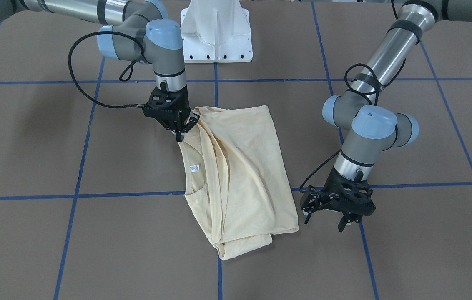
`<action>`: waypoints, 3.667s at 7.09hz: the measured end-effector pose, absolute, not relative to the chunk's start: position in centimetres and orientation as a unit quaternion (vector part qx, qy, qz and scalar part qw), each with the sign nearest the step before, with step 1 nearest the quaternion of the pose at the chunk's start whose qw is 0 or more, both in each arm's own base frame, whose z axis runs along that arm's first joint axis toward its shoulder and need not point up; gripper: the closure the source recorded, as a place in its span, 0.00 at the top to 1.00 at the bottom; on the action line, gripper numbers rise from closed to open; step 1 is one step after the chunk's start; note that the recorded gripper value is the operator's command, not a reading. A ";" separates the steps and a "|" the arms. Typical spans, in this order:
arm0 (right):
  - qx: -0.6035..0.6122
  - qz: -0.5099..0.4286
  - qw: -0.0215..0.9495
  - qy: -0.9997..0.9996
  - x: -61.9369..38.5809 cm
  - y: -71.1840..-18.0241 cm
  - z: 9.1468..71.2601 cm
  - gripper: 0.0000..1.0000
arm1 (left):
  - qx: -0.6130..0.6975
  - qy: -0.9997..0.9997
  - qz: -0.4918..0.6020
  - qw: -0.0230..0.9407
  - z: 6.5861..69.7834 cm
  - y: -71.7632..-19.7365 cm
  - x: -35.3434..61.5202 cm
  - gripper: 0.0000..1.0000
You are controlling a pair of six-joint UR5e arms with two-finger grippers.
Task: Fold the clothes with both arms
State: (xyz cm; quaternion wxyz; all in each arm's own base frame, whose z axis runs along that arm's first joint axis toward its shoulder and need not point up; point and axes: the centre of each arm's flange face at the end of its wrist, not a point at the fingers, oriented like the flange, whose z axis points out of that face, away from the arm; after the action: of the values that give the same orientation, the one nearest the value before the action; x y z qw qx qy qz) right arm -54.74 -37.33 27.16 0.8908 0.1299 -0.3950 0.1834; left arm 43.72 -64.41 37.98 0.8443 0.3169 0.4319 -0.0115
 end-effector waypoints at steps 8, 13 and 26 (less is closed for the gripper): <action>0.164 0.134 0.881 -0.422 -57.7 -37.5 21.1 0.65 | 0.316 0.432 -0.012 0.845 38.0 -64.4 43.7 1.00; 0.179 0.106 0.866 -0.454 -60.3 -42.0 22.0 0.47 | 0.319 0.434 -0.013 0.842 38.2 -63.8 43.0 1.00; 0.173 0.067 0.867 -0.463 -57.1 -42.8 25.5 0.00 | 0.319 0.436 -0.012 0.842 38.2 -63.4 42.8 1.00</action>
State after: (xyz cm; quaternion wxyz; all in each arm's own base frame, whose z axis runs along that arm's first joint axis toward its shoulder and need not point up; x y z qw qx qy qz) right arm -57.14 -42.79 25.51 0.8669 0.1732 -0.4627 0.0667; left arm 42.82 -63.37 38.24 0.8415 0.3189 0.4359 -0.0120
